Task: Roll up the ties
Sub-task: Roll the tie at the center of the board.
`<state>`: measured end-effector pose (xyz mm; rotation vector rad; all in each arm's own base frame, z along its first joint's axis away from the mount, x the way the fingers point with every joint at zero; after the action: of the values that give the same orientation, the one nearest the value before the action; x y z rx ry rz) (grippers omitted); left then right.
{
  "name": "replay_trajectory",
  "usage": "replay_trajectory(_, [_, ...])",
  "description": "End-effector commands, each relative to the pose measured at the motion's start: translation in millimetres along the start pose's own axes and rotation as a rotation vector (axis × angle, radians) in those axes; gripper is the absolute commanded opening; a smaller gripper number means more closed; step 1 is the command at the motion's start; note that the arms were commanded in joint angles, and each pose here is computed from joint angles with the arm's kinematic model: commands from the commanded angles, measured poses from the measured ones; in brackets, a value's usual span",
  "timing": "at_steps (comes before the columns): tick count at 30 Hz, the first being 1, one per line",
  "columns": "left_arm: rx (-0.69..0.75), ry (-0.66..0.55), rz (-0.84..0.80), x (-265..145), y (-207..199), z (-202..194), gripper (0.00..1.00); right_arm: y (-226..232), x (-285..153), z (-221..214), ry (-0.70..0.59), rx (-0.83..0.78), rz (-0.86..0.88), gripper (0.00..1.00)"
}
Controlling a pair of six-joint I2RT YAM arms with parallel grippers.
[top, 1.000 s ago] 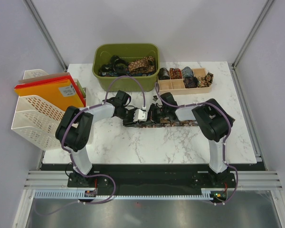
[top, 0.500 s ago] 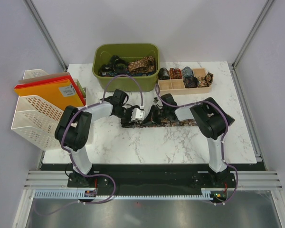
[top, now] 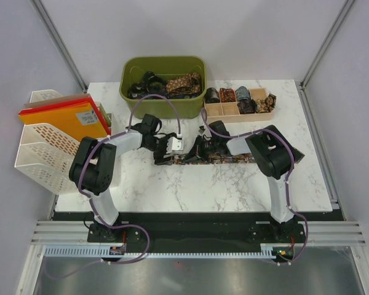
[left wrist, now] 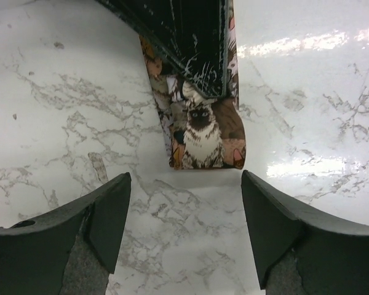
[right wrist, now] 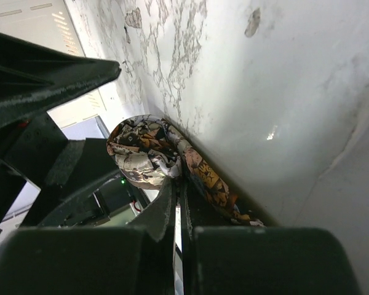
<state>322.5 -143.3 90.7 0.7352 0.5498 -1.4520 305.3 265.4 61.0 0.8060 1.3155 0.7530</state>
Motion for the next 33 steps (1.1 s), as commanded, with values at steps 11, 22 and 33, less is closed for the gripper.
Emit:
replay_trajectory(11, [0.060, -0.116, 0.020, -6, 2, 40, 0.41, -38, 11, -2, -0.019, 0.069, -0.117, 0.00])
replay_trajectory(22, [0.067, -0.118, -0.023, 15, 1, 69, 0.38, -36, 12, -1, -0.018, 0.067, -0.104, 0.00])
replay_trajectory(33, [0.022, -0.045, -0.075, 38, 0, 77, 0.45, -33, 12, 0, -0.017, 0.065, -0.075, 0.00])
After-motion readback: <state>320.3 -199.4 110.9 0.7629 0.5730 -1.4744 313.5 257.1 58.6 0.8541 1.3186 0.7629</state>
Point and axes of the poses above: each gripper's point midway between its finger pads, its own x axis out along the fingers, its own y axis along the line the jaws close on, z = x × y, the point moved 9 cm from there along -x, back along the fingers, and after that the axes turned 4 degrees about -x, right-handed, at the moved point
